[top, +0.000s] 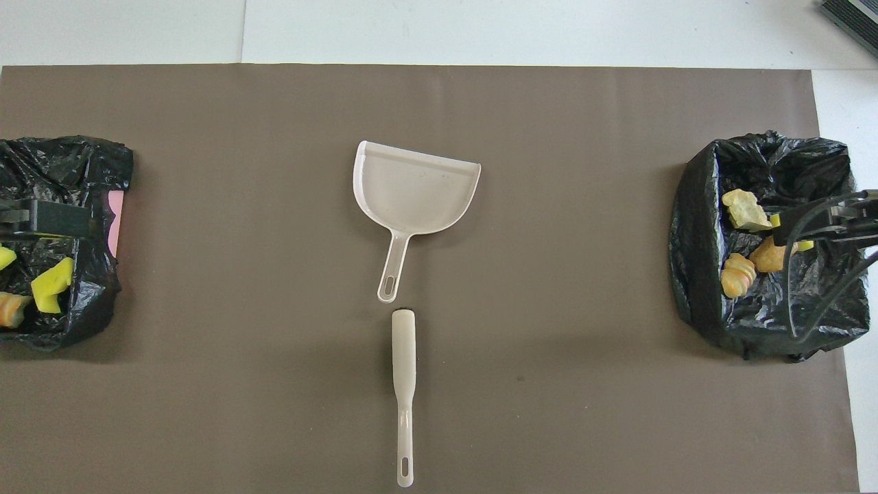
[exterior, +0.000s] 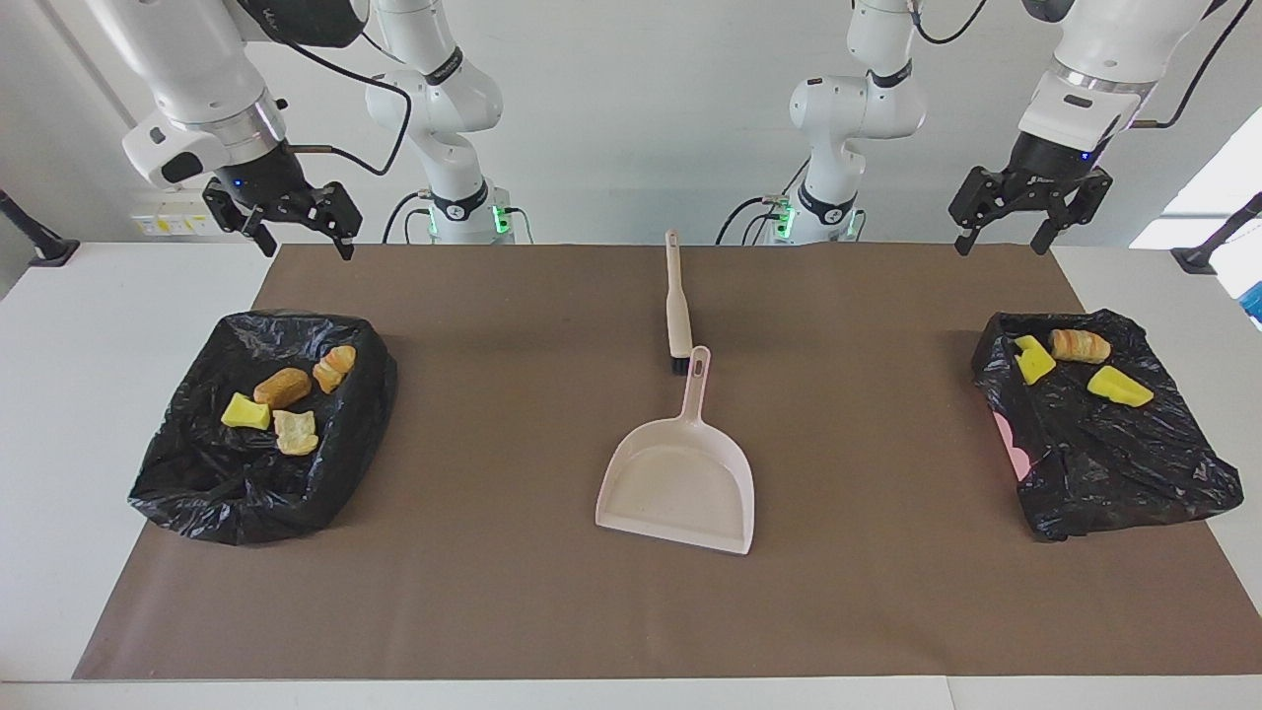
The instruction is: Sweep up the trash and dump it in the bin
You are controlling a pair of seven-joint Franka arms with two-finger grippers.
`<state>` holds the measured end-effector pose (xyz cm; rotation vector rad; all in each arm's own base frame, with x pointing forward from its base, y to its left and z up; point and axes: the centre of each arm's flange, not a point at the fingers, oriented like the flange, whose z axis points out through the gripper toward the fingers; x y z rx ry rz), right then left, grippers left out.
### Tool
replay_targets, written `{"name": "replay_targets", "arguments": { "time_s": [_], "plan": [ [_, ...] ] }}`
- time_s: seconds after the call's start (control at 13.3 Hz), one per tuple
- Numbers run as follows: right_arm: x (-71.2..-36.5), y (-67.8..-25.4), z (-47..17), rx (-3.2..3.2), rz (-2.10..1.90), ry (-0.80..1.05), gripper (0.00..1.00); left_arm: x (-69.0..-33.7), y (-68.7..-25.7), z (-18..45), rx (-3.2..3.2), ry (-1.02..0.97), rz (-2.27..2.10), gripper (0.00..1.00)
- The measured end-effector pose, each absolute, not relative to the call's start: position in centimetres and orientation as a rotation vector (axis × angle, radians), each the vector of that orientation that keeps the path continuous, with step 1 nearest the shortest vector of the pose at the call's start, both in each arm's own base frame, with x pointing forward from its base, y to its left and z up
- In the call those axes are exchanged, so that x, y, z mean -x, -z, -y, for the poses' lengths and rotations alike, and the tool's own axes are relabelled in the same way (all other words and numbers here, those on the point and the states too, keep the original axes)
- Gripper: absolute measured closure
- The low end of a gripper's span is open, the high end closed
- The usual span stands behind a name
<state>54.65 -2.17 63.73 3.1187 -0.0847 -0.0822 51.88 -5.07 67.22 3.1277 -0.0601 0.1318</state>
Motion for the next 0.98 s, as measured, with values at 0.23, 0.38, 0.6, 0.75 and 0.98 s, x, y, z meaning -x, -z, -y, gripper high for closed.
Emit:
{"name": "replay_targets", "arguments": {
  "time_s": [0.23, 0.38, 0.6, 0.75, 0.98],
  "plan": [
    [-54.6, -63.7, 2.2, -3.119, 0.085, 0.082, 0.0, -51.6, -66.8, 4.6, -3.132, -0.078, 0.049, 0.0],
    [-54.6, -63.7, 2.2, -3.119, 0.085, 0.082, 0.0, -51.6, -66.8, 4.5, -3.132, -0.076, 0.044, 0.0],
    [-54.6, -63.7, 2.2, -3.119, 0.085, 0.082, 0.0, -51.6, -66.8, 4.4, -3.132, -0.077, 0.038, 0.0],
    [-54.6, -63.7, 2.2, -3.119, 0.085, 0.082, 0.0, -51.7, -66.8, 3.6, -3.135, -0.077, 0.01, 0.0],
    [-54.6, -63.7, 2.2, -3.119, 0.085, 0.082, 0.0, -51.7, -66.8, 3.2, -3.145, -0.079, -0.009, 0.0]
  ]
}}
